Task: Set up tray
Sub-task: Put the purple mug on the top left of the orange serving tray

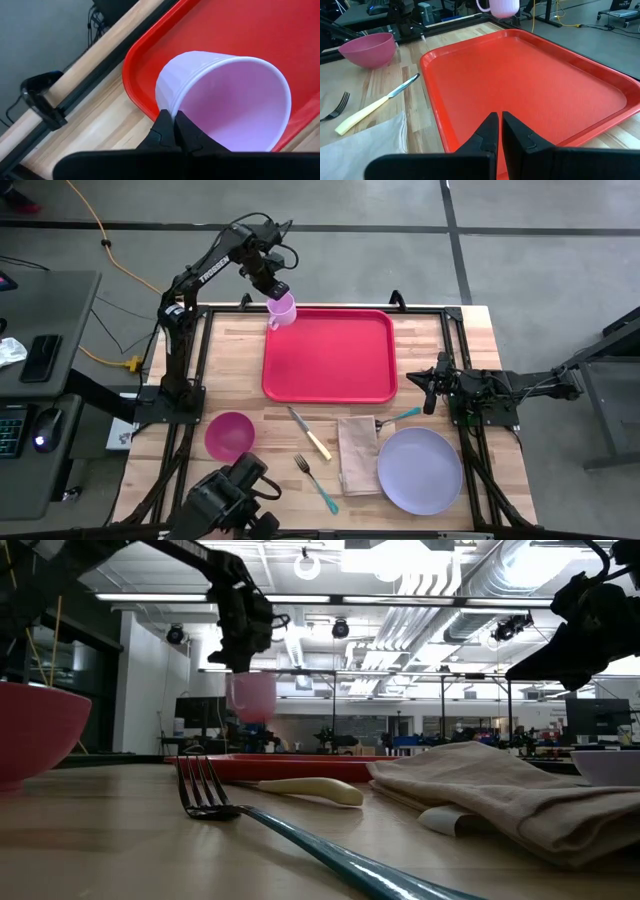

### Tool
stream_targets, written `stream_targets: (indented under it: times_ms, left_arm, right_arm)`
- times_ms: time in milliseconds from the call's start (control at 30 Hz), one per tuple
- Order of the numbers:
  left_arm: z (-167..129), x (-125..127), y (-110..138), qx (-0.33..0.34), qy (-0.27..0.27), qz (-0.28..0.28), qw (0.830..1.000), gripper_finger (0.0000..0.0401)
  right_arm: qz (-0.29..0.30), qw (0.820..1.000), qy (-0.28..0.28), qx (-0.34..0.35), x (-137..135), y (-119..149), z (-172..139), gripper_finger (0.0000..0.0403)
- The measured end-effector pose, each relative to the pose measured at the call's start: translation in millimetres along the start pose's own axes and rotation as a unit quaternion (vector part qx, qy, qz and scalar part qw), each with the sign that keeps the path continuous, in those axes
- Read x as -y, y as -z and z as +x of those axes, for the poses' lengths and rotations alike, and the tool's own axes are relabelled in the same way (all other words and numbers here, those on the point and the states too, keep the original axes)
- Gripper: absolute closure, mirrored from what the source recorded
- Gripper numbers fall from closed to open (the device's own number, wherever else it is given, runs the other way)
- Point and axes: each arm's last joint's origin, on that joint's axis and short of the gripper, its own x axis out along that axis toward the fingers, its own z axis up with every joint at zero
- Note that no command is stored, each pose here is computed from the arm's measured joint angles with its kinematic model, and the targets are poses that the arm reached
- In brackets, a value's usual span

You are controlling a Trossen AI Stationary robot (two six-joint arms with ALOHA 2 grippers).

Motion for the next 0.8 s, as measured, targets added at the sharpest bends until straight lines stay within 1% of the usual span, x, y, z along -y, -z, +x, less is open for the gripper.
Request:
stream_targets:
  times_ms: [233, 433, 800]
  left_arm:
    - [20.1, -4.6, -7.5, -0.018, 0.004, 0.005, 1.000, 0.0391]
    - [20.8, -5.2, -12.0, 0.004, 0.002, 0.010, 1.000, 0.0391]
    - [20.9, -5.3, -11.7, 0.002, 0.002, 0.009, 1.000, 0.0391]
  right_arm:
    - [0.000, 1.000, 0.000, 0.000, 0.0, 0.0, 0.0, 0.0402]
    - [0.000, 1.000, 0.000, 0.000, 0.0, 0.0, 0.0, 0.0402]
    - [0.000, 1.000, 0.000, 0.000, 0.0, 0.0, 0.0, 0.0402]
